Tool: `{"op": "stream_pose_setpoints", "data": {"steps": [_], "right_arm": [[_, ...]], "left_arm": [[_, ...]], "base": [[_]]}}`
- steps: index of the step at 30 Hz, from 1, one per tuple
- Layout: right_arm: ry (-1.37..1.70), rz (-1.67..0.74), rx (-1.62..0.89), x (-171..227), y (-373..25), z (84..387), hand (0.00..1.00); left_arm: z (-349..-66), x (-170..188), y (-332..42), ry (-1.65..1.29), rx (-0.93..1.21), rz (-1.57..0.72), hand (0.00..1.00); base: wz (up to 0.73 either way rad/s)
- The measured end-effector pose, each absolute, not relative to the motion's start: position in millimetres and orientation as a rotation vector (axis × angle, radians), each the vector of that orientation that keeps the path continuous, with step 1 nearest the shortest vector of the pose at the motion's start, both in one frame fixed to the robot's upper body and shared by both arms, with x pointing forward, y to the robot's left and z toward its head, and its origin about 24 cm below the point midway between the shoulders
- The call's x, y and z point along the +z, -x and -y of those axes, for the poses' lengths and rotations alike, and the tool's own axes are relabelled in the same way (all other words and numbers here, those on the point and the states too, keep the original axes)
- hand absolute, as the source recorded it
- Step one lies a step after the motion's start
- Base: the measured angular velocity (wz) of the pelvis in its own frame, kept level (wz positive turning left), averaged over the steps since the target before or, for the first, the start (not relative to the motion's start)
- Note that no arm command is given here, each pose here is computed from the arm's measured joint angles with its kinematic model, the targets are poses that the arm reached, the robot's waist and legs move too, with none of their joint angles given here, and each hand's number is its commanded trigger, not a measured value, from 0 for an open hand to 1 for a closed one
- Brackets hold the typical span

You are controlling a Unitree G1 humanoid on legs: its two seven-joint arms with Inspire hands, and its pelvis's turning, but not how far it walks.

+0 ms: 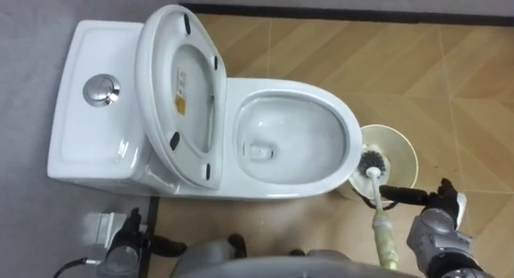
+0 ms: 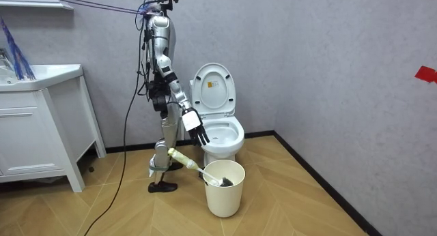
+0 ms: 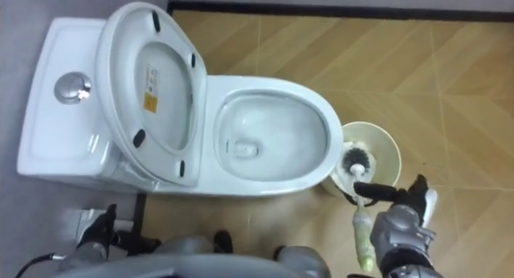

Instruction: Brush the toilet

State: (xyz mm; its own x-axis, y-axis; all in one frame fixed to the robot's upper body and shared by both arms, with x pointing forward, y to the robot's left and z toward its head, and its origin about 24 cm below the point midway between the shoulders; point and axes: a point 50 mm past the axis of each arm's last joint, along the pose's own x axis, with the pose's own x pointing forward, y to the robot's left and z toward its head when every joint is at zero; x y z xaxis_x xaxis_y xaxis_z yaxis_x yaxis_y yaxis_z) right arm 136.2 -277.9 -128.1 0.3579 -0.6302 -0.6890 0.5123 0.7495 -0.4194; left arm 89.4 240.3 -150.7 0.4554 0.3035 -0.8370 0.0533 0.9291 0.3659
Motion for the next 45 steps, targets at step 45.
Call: {"op": "stream_pose_setpoints", "data": {"steps": [45], "right_arm": [[0.272, -0.780, -0.735, -79.1, -215.2, 310.0, 0.00]], "left_arm": [[-206.5, -94.2, -226.8, -0.356, 0.190, -0.649, 0.00]], "base": [[0.03]]}}
